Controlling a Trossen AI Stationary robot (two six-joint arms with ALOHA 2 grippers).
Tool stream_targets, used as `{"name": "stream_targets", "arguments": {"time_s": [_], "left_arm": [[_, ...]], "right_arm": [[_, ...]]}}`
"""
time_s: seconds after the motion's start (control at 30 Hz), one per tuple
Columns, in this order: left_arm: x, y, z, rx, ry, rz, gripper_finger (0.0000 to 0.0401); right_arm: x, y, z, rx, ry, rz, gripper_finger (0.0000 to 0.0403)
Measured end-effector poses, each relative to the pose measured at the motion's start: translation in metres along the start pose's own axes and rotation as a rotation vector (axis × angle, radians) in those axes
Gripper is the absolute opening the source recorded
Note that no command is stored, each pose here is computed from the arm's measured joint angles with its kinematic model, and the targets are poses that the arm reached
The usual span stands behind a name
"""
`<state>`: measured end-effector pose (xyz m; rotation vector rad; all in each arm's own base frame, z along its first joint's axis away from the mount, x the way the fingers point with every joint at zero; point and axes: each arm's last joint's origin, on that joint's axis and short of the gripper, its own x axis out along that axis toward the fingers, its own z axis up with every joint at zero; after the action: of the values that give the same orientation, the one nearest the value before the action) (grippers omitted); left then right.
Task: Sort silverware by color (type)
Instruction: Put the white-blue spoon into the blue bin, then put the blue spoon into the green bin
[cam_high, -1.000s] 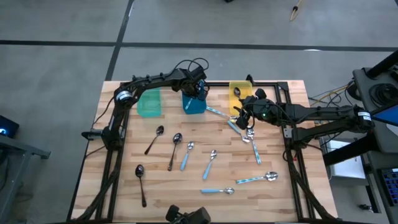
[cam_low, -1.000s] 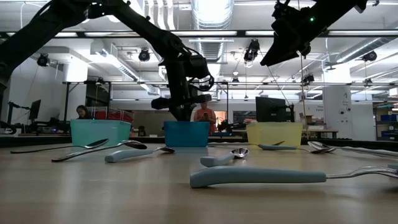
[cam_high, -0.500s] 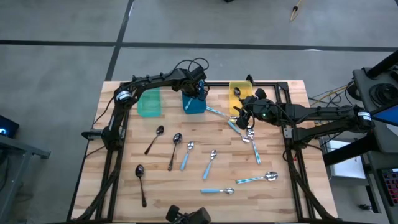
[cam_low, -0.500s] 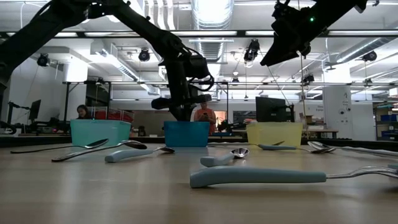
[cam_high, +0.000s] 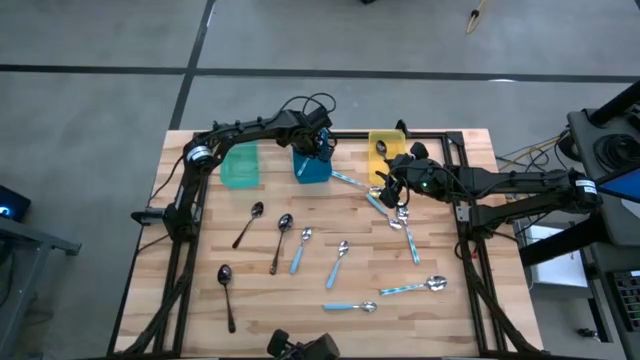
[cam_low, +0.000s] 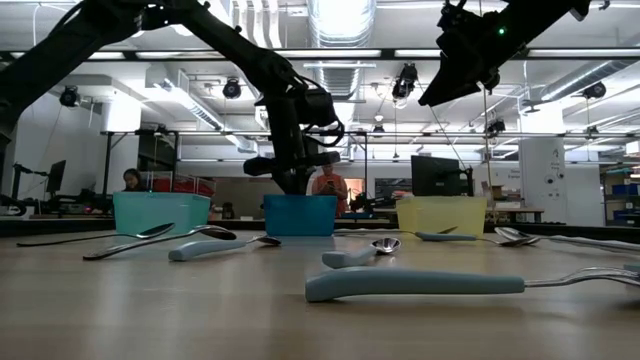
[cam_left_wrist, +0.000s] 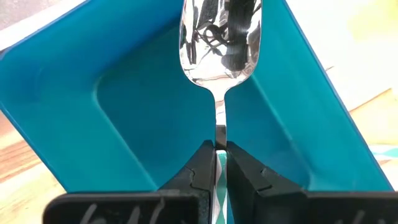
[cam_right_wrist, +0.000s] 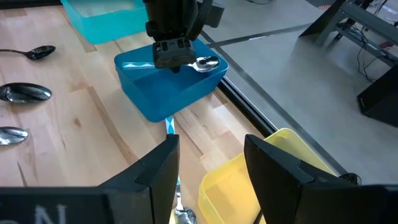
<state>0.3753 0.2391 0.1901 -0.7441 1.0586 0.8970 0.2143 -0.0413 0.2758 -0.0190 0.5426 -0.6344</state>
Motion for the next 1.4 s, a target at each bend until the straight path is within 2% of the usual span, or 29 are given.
{"name": "stream_targets", "arguments": {"time_s": [0.4, 0.67, 0.93, 1.2, 1.4], "left_arm": [[0.000, 0.000, 0.000, 0.000, -0.004, -0.001, 0.0010], [0.000, 0.000, 0.001, 0.000, -0.018, 0.020, 0.0031], [0.000, 0.000, 0.001, 0.013, -0.017, 0.020, 0.0034], [-0.021, -0.019, -0.004, 0.182, -0.061, -0.020, 0.0035], [-0.048, -0.035, -0.014, 0.351, -0.103, -0.054, 0.0035]], "right_arm": [[0.000, 0.000, 0.000, 0.000, 0.001, 0.000, 0.0175], [0.000, 0.000, -0.001, -0.001, 0.002, 0.000, 0.0173], [0.000, 0.000, -0.001, -0.001, 0.003, 0.000, 0.0175], [0.000, 0.000, -0.001, 0.012, 0.006, 0.000, 0.0172], [0.000, 0.000, -0.001, 0.077, 0.007, -0.001, 0.0165]]}}
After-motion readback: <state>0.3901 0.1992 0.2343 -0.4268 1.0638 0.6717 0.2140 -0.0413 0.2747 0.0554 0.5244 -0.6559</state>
